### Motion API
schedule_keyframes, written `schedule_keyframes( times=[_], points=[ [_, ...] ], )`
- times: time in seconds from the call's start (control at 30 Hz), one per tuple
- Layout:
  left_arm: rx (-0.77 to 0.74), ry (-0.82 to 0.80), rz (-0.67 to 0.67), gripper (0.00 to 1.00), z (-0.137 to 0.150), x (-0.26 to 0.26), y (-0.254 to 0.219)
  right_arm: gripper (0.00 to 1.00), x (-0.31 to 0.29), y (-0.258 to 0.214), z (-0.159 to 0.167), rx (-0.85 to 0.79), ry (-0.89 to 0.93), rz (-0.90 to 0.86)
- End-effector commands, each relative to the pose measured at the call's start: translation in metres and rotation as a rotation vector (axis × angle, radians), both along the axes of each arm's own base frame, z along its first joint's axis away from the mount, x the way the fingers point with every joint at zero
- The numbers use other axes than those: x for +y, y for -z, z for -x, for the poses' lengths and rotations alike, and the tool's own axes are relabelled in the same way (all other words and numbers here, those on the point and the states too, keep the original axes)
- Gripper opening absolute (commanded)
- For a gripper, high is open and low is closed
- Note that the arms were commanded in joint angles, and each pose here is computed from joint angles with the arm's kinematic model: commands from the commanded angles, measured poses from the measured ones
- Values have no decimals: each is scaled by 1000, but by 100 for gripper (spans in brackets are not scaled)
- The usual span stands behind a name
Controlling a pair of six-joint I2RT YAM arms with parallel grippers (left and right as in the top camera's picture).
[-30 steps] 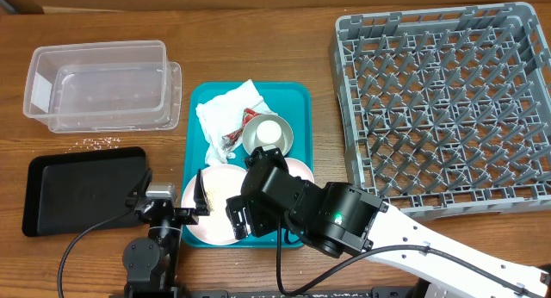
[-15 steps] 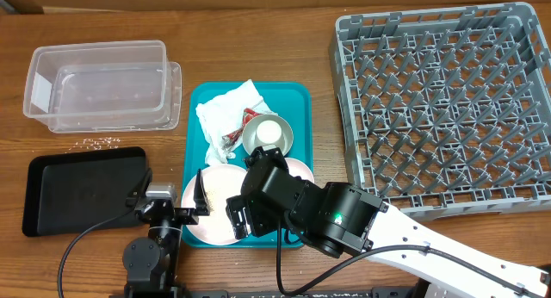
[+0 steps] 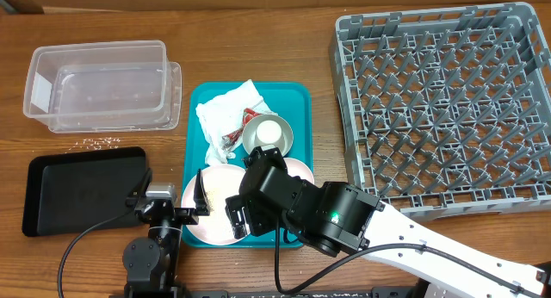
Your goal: Sort waste into correct bins and load items into the dishwasher
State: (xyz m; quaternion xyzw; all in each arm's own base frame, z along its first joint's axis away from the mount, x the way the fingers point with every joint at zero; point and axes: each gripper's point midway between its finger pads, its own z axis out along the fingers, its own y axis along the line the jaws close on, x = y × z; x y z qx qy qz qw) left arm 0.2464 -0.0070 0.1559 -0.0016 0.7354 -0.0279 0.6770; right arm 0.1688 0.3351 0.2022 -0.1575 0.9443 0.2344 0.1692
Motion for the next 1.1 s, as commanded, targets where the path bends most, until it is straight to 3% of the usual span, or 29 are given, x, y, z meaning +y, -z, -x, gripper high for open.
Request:
schedule_keyframes(
  times=[0.0,0.4,0.7,0.93,1.07],
  points=[
    [-7,5,-26,100,0,0,0,100,5,-6,-4,-17,6,-10],
    [-7,5,-26,100,0,0,0,100,8,-1,-5,-9,7,-5],
    [-7,5,-26,100,0,0,0,96,28,-12,5,37,-51,-105],
    [-7,5,-26,100,0,0,0,93,10,1,2,29,-7,-9],
    [-7,5,-26,100,0,0,0,93,-19,15,-14,-12,148,114]
  ],
)
